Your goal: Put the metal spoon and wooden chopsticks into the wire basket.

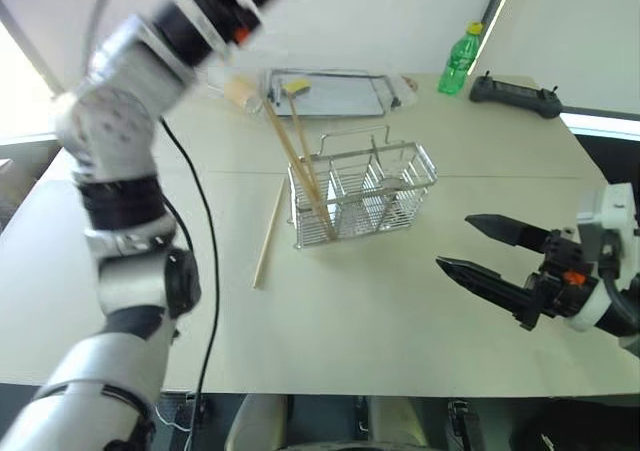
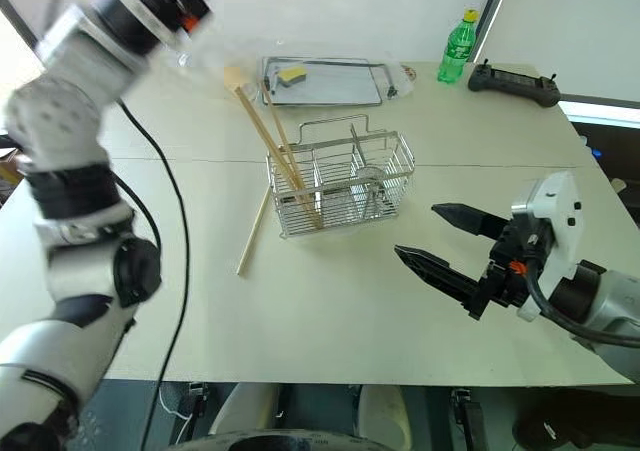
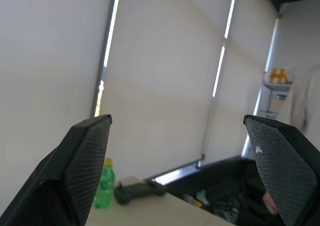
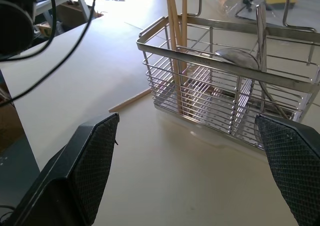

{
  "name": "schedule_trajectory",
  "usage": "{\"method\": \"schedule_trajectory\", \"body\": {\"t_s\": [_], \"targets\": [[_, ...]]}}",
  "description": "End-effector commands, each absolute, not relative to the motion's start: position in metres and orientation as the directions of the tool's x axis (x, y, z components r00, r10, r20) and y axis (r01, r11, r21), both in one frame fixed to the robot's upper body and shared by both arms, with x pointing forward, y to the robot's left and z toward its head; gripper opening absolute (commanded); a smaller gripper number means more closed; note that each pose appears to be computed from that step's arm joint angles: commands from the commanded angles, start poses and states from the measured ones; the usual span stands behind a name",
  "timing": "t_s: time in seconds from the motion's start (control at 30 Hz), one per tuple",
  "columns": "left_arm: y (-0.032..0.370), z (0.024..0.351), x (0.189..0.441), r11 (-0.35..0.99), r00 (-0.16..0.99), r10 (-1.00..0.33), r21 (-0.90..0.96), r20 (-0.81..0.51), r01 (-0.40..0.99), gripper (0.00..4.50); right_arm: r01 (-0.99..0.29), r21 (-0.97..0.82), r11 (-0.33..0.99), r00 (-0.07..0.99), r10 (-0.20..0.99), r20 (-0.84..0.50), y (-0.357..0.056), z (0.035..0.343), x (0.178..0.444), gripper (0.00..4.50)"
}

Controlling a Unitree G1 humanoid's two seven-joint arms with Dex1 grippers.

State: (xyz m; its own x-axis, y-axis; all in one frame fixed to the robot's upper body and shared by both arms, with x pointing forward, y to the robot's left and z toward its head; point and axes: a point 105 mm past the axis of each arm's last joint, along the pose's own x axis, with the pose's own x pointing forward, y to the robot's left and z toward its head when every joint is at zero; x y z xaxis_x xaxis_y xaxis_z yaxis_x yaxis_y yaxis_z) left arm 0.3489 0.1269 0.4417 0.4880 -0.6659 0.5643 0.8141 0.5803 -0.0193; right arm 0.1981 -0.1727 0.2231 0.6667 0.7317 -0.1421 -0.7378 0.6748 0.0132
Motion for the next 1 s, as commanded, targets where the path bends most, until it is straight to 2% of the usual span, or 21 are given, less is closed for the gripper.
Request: {"method": "schedule_trajectory", "body": {"t_s": [0.03,0.17,0.23,0.33,0.47,0.63,0.77,1.0], "targets": [[0.159,0.447,0.374,0.727,0.667,-0.595,-0.054,0.449,0.685,4.45,-0.748,-0.001,0.664,0.659,0.742,-0.119,-0.17,0.225,0.195,4.5],[0.19,0.422,0.418,0.887,0.876,-0.429,-0.079,0.221,0.455,4.45,-0.75,-0.002,0.661,0.655,0.744,-0.131,-0.17,0.221,0.195,4.5],[0.197,0.402,0.432,0.924,0.927,-0.366,-0.09,0.088,0.373,4.45,-0.752,0.001,0.659,0.654,0.746,-0.125,-0.17,0.22,0.196,4.5],[0.204,0.369,0.447,0.961,0.958,-0.273,0.011,-0.083,0.275,4.45,-0.753,0.005,0.658,0.653,0.749,-0.112,-0.167,0.219,0.196,4.5],[0.192,0.312,0.456,0.954,0.904,-0.281,0.01,-0.322,0.3,4.45,-0.749,0.02,0.662,0.659,0.747,-0.085,-0.161,0.217,0.195,4.5],[0.176,0.256,0.456,0.937,0.813,-0.285,0.029,-0.508,0.347,4.45,-0.73,0.036,0.683,0.68,0.73,-0.061,-0.155,0.211,0.192,4.5],[0.163,0.225,0.454,0.918,0.751,-0.292,0.047,-0.593,0.394,4.45,-0.716,0.048,0.696,0.695,0.718,-0.046,-0.151,0.208,0.19,4.5],[0.146,0.193,0.452,0.905,0.692,-0.29,0.046,-0.661,0.423,4.45,-0.725,0.019,0.688,0.687,0.725,-0.034,-0.144,0.212,0.19,4.5]]}}
